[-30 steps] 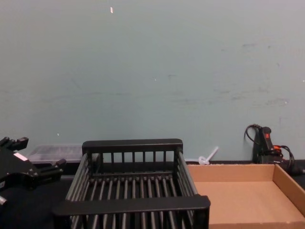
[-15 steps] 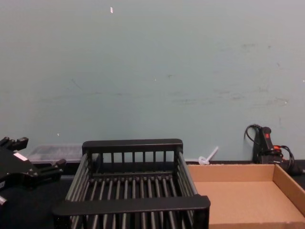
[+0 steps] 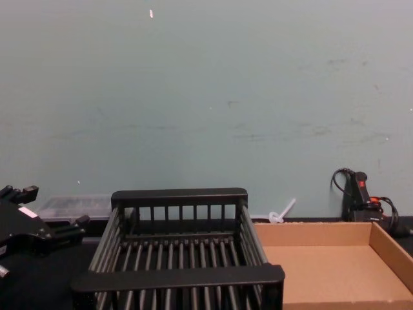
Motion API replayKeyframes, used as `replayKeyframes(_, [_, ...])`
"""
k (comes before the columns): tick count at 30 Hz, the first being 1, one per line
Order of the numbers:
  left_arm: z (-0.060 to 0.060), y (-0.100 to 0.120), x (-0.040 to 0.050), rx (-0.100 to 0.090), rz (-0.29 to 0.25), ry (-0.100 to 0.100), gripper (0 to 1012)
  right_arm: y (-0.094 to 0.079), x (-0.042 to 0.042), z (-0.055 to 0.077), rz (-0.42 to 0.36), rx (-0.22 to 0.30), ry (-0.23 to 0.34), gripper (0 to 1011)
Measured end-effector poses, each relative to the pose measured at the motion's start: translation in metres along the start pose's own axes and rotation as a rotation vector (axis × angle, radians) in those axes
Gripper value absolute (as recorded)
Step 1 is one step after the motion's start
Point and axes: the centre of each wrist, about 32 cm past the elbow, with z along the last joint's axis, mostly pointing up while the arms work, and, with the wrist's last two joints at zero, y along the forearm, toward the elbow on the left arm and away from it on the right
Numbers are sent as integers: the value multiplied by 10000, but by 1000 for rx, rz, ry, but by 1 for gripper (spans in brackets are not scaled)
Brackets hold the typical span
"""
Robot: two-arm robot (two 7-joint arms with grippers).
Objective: Pick up the white tape and place it into the black box , Pick up the silver tape and place it into the brown box.
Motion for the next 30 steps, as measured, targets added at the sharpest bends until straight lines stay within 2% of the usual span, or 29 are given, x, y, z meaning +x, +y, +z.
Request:
replayKeyframes(9, [0,0,0,0,0,0,1001,96,2,-62,23,-60,14,1003])
replayKeyframes(30, [0,0,0,0,0,0,1001,242,24,-145,42,-107,7,1003])
